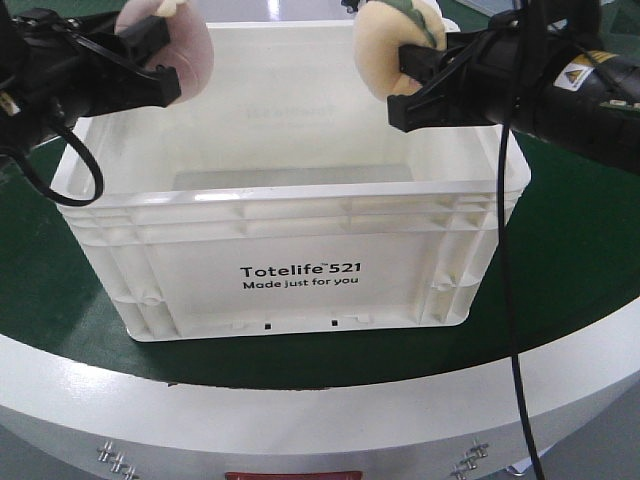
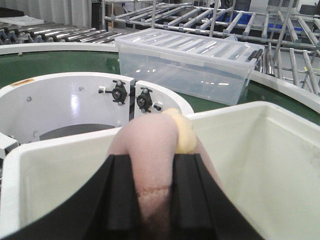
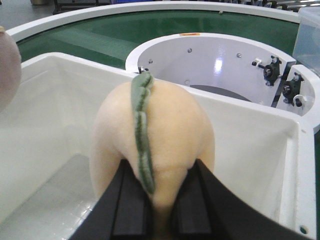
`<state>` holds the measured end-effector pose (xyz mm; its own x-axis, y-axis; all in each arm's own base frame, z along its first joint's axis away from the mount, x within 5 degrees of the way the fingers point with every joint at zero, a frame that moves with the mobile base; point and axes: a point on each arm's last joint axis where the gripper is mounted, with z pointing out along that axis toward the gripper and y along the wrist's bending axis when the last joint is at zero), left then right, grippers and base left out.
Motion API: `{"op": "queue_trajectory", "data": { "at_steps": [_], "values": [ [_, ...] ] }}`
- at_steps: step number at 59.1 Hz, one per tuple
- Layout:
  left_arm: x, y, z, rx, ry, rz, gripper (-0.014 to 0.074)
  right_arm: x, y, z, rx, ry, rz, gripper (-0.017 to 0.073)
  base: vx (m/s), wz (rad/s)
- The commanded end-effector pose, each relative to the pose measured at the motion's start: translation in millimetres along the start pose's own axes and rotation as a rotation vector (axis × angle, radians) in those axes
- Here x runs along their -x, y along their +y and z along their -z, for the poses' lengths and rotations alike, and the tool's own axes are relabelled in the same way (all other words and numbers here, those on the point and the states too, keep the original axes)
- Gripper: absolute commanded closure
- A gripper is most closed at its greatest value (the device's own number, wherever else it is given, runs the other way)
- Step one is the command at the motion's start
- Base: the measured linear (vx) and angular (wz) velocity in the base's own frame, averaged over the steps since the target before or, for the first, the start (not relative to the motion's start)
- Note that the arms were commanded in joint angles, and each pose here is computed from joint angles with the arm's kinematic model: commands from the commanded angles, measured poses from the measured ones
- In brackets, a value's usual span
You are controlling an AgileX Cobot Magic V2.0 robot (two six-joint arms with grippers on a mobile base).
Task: Place moving items into box and shelve
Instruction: 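Open both grippers to drop the plush balls into the crate, then move both grippers onto opposite side walls of the crate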
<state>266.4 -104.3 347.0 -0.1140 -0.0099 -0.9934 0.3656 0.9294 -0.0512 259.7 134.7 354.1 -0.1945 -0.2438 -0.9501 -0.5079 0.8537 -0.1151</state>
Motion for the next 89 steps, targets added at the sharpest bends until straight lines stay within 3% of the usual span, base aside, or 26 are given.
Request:
{"op": "queue_trajectory", "data": {
  "at_steps": [1, 9, 19, 25, 29, 34, 41, 54, 62, 69, 73, 84, 89],
  "values": [
    [21, -3.3, 2, -0.018, -0.136, -0.010, 0.0512, 22, -4.6, 10, -0.041, -0.131, 0.010, 0.0524, 0.00, 0.00],
    [14, -3.2, -4, -0.017, -0.111, -0.016, 0.0326, 21, -4.4, 10, -0.039, -0.127, 0.010, 0.0366, 0.00, 0.00],
    [14, -5.6, -5, -0.025, -0.108, -0.015, 0.0080, 23, -5.1, 10, -0.045, -0.144, -0.011, 0.0050, 0.00, 0.00],
    [14, -5.6, -5, -0.025, -0.108, -0.015, 0.0020, 24, -5.6, 10, -0.051, -0.158, -0.011, -0.0087, 0.00, 0.00],
    [14, -5.6, -5, -0.025, -0.108, -0.015, 0.0013, 24, -5.6, 10, -0.051, -0.158, -0.011, -0.0129, 0.00, 0.00],
    [14, -5.6, -5, -0.025, -0.109, -0.013, 0.0013, 24, -5.6, 10, -0.051, -0.158, -0.011, -0.0137, 0.00, 0.00],
    [17, -2.6, 1, -0.006, -0.107, 0.053, 0.0013, 27, -9.8, 14, -0.069, -0.179, -0.013, -0.0122, 0.00, 0.00],
    [25, 21.2, 21, 0.089, -0.051, -0.007, 0.0013, 26, -47.0, 33, -0.188, -0.169, -0.100, -0.0094, 0.00, 0.00],
    [23, 36.4, 32, 0.153, 0.022, 0.003, 0.0013, 21, -64.1, 43, -0.234, -0.119, -0.134, -0.0082, 0.00, 0.00],
    [25, 43.1, 33, 0.185, 0.121, 0.064, 0.0013, 24, -73.4, 42, -0.191, -0.004, -0.247, -0.0069, 0.00, 0.00],
    [30, 47.6, 28, 0.208, 0.205, 0.108, 0.0015, 36, -79.2, 39, -0.163, 0.049, -0.262, -0.0057, 0.00, 0.00],
    [66, 57.6, 6, 0.238, 0.343, 0.125, 0.0020, 76, -87.8, 22, -0.075, 0.150, -0.308, -0.0028, 0.00, 0.00],
    [75, 60.4, -8, 0.241, 0.390, 0.131, 0.0020, 86, -95.9, 9, -0.083, 0.221, -0.332, -0.0028, 0.00, 0.00]
  ]
}}
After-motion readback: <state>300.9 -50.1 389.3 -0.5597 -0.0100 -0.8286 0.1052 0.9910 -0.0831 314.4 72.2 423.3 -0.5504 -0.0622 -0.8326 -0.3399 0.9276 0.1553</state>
